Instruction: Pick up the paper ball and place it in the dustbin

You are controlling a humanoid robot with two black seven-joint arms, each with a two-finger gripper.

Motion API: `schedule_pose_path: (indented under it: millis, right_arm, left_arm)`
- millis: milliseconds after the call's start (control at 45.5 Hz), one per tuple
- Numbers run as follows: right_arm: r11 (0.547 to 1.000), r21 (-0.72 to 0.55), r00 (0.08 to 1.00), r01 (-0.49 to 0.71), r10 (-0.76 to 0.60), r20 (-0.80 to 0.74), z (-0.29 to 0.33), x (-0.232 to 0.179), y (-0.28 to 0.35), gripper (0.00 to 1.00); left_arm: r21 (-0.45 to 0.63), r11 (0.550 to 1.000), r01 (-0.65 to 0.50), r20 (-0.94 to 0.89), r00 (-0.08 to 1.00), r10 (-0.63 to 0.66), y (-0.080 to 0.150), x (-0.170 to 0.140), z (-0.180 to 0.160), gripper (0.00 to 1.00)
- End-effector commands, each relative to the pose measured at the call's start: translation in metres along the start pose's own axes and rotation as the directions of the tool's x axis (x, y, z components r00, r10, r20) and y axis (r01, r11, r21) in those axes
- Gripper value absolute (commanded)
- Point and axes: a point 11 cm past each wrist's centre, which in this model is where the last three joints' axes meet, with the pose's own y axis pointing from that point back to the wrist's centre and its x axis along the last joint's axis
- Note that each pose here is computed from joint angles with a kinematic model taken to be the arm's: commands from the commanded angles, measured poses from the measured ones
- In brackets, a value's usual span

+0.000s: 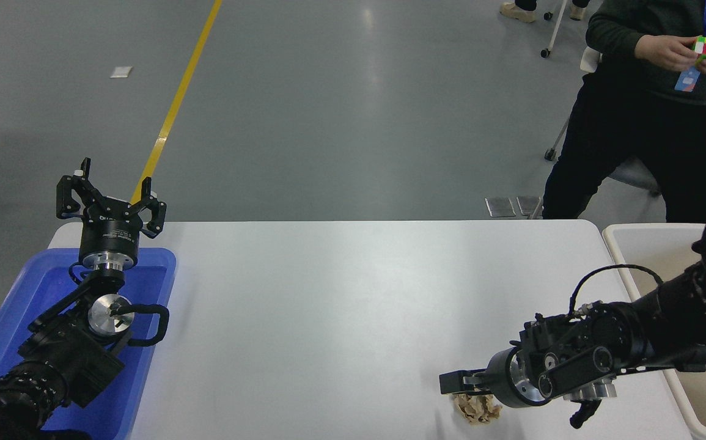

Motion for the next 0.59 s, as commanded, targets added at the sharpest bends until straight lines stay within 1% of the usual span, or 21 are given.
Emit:
schedule_pose_path:
  millis: [0,44,132,154,198,220,242,286,308,330,374,418,440,462,571]
  right_arm:
    - [1.000,-0.003,1.000,0.000,0.000,0.000,0.0057,-0.0137,-0.0107,1.00]
    - [1.000,-0.004,1.000,-0.010,0.010,-0.001,0.0059,-0.0135,-0.0122,1.00]
    - [1.000,-0.002,1.000,-0.013,0.013,-0.005,0.0049,-0.0145,-0.0142,0.96]
    - [1.000,-0.001,1.000,-0.010,0.010,-0.007,0.0046,-0.0159,-0.0148,0.94]
    - [1.000,-0.001,1.000,-0.010,0.010,-0.003,0.0050,-0.0171,-0.0155,0.88]
    - [1.000,0.002,1.000,-0.012,0.012,-0.002,0.0045,-0.0172,-0.0158,0.81]
    - [1.000,0.001,1.000,-0.015,0.015,-0.004,0.0050,-0.0171,-0.0157,0.70]
    - [1.000,0.002,1.000,-0.024,0.024,-0.005,0.0049,-0.0160,-0.0157,0.42]
    - [1.000,0.002,1.000,-0.027,0.027,-0.005,0.0049,-0.0157,-0.0157,0.31]
    - [1.000,0.001,1.000,-0.028,0.028,-0.007,0.0053,-0.0157,-0.0157,0.24]
    - [0.999,0.001,0.999,-0.032,0.032,-0.011,0.0057,-0.0152,-0.0155,0.15]
    - [0.999,0.000,0.999,-0.038,0.038,-0.007,0.0062,-0.0138,-0.0151,0.10]
    - [0.999,-0.001,0.999,-0.037,0.037,-0.006,0.0066,-0.0141,-0.0149,0.04]
    - [0.999,-0.001,0.999,-0.042,0.042,-0.006,0.0068,-0.0125,-0.0143,0.00]
    - [0.999,0.009,0.999,-0.048,0.048,-0.004,0.0072,-0.0092,-0.0114,0.00]
  left_arm:
    - [0.001,1.000,0.000,0.000,1.000,0.000,0.0004,0.0003,-0.0002,0.99]
    - [-0.001,1.000,-0.001,-0.001,1.000,0.001,0.0003,0.0004,0.0002,0.99]
    - [0.001,1.000,-0.002,0.001,1.000,0.002,0.0004,0.0005,-0.0002,0.99]
    - [0.001,1.000,0.000,0.001,1.000,0.000,-0.0002,-0.0001,0.0000,0.99]
    - [0.001,1.000,-0.002,0.001,1.000,0.002,0.0004,0.0005,-0.0002,0.99]
    - [0.000,1.000,0.000,0.000,1.000,0.000,0.0004,0.0004,0.0000,0.99]
    - [-0.001,1.000,0.000,0.001,1.000,0.000,-0.0002,-0.0001,0.0002,0.99]
    - [0.000,1.000,-0.002,0.001,1.000,0.002,0.0004,0.0005,0.0000,0.99]
    - [0.001,1.000,-0.002,0.001,1.000,0.002,0.0004,0.0005,-0.0002,0.99]
    - [0.001,1.000,0.000,0.000,1.000,0.000,0.0004,0.0004,-0.0002,0.99]
    - [-0.001,1.000,-0.001,0.000,1.000,0.001,-0.0003,-0.0001,0.0002,0.99]
    - [0.001,1.000,0.000,-0.001,1.000,0.000,0.0000,-0.0004,-0.0008,0.99]
    - [0.000,1.000,-0.002,0.001,1.000,0.002,0.0004,0.0005,0.0000,0.99]
    - [0.001,1.000,0.001,0.000,1.000,-0.001,-0.0002,-0.0003,0.0000,0.99]
    - [-0.001,1.000,-0.001,0.000,1.000,0.001,-0.0002,-0.0001,0.0002,0.99]
